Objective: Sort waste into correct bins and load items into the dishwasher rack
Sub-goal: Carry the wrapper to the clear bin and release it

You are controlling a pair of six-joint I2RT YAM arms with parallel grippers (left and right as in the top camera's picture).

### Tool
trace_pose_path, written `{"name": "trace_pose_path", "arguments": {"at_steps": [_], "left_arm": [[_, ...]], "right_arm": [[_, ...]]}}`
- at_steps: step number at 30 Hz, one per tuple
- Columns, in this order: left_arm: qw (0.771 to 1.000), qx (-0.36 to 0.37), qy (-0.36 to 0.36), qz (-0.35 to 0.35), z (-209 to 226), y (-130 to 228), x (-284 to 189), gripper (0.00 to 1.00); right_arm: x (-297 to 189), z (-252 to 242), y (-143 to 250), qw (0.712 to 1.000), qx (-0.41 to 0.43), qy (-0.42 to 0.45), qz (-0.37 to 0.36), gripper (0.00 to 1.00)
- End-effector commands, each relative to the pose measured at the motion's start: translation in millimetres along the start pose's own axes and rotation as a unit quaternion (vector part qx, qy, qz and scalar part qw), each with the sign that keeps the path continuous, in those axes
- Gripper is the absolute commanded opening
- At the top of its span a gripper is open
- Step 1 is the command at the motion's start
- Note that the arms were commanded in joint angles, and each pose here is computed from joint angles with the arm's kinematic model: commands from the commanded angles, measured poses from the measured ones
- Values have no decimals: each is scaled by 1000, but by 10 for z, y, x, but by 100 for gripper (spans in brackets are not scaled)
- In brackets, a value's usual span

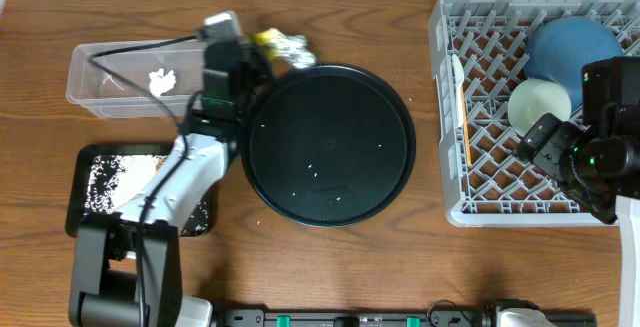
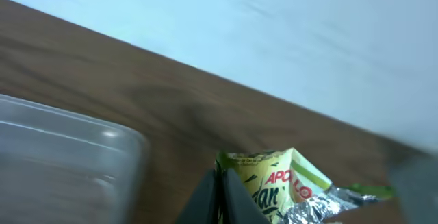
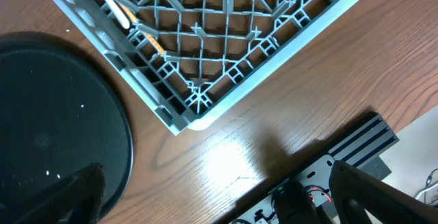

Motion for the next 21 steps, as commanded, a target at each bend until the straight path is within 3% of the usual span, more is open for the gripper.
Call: {"name": "trace_pose_path", "arguments": {"at_steps": [1,13,21], "left_arm": [[998,17,-46,-48,262,-260,1,6],[988,34,-120,-85,899,-665,-22,6],[972,34,-216,-89,1413,-762,-91,6]], "right_arm": [[-4,-20,-2,1000,11,2,-1,99],[-4,-20,-1,1000,11,2,-1,99],[-4,-20,-2,1000,11,2,-1,99]]}}
Point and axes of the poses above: each gripper's point midway between its finger pads, its own x axis out along the fingers, its own z axis along the line the jaws close on, y = z × x, the point moved 6 cm from there along -x, back along the fingers, and after that the axes turned 12 degrees about -x, right-handed, at the moved point
